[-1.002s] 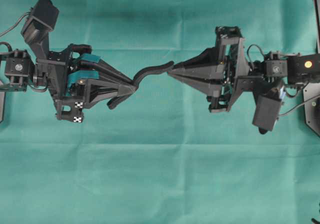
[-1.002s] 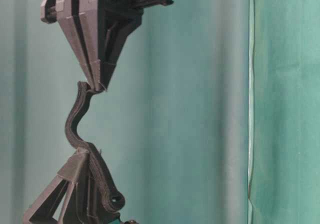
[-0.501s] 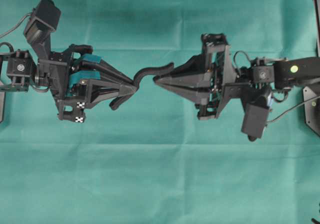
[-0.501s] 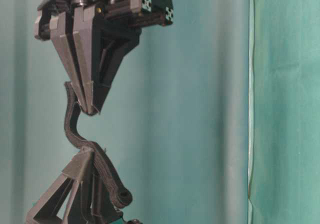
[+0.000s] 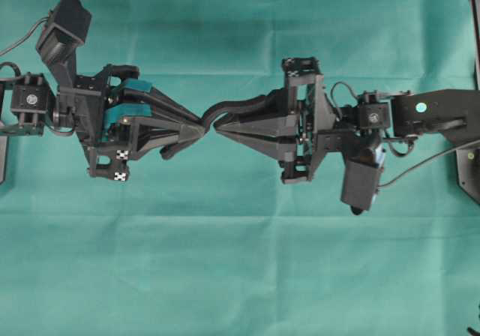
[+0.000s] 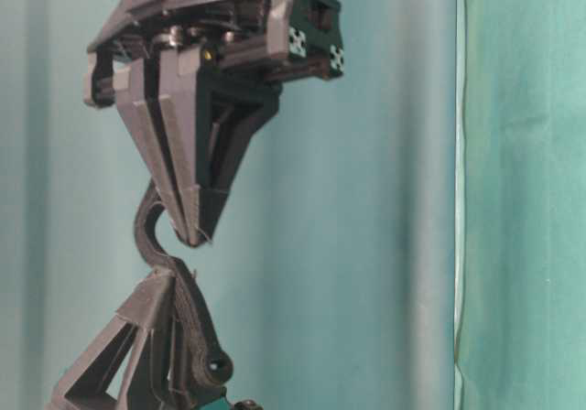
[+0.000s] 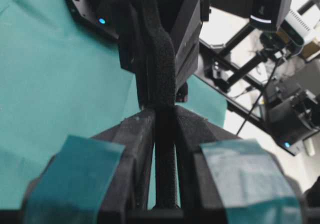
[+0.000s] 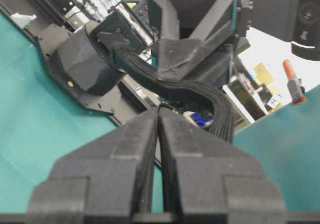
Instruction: Peel off the Velcro with your right arm.
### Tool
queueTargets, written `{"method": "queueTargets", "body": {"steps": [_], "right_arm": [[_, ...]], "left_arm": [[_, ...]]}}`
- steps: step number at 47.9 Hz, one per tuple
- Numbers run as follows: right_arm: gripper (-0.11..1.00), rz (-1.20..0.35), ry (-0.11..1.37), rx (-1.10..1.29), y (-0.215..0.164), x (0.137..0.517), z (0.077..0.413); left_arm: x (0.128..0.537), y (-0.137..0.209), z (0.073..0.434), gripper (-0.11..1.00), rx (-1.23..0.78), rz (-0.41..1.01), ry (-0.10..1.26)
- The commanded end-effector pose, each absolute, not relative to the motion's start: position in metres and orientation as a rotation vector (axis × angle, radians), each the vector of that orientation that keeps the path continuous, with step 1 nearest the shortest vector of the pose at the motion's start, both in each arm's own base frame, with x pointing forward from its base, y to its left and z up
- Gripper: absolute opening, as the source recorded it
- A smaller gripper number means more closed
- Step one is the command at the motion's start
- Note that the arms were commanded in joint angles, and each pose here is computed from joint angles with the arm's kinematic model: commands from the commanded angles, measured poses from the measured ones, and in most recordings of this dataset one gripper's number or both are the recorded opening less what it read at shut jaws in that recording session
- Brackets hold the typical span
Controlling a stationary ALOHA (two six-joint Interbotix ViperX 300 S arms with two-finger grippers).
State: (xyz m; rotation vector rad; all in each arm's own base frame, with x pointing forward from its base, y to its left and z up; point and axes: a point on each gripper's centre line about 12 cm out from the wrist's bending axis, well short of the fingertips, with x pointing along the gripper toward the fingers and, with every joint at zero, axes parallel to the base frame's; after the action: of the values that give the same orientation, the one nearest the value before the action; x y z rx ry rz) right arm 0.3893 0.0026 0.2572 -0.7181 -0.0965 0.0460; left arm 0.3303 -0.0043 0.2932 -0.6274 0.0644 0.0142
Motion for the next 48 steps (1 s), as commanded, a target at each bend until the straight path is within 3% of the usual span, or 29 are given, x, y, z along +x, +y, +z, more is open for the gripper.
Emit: {"method": "queueTargets", "body": {"steps": [1,48], "right_arm": [[-0.09,0.051,-0.120,-0.717,0.007,0.395,0.266],[-0.09,0.152,-0.045,-0.721,0.039,0.418,0.248]], "left_arm": [[0.332,0.000,0.304,0.10,-0.627,0.014,0.023],[0.332,0.006,0.304,0.10,-0.627,0.033,0.019]]}}
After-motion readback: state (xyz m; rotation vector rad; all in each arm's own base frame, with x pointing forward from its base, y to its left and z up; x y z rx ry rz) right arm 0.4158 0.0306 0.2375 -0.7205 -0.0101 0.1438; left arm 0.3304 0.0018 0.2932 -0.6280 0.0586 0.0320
